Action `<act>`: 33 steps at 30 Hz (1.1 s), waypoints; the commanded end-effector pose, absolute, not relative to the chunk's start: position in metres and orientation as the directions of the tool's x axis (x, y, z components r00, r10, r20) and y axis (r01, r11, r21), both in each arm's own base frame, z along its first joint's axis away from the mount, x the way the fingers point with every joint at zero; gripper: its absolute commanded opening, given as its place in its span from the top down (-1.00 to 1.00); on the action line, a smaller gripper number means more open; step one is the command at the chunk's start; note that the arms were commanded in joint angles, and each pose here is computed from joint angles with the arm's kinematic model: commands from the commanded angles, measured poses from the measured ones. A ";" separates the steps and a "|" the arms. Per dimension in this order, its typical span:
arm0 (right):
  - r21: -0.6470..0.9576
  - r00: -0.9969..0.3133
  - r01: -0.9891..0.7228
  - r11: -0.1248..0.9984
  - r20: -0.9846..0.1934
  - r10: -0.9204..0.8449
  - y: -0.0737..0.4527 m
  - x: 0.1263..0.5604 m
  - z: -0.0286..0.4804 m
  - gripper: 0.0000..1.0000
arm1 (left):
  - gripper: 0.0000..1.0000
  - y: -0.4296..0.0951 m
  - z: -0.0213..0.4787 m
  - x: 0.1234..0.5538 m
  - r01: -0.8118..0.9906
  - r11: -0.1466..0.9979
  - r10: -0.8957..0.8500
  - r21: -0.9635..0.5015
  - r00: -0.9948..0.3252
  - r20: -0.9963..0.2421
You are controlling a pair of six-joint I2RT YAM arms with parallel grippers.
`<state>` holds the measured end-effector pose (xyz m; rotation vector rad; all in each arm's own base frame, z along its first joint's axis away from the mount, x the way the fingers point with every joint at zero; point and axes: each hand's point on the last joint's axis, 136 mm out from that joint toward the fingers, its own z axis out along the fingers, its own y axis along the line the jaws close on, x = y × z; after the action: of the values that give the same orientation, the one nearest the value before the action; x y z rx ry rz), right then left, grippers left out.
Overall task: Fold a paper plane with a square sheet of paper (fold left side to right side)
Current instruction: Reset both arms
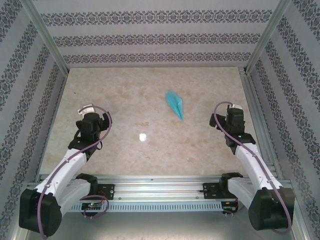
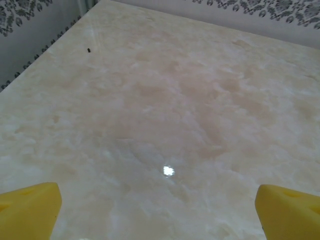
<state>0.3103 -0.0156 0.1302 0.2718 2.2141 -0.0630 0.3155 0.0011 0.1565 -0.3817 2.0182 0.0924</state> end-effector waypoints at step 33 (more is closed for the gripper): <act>-0.013 -0.170 0.138 0.990 -0.985 0.011 -0.024 0.399 0.131 -0.96 | -1.00 -0.017 0.103 0.406 0.033 0.999 0.040 0.031 -0.306 -0.951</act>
<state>0.3996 -0.0257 0.1247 0.1087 1.7768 -0.1163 0.4006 -0.0167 0.0900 0.0238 1.9277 0.0088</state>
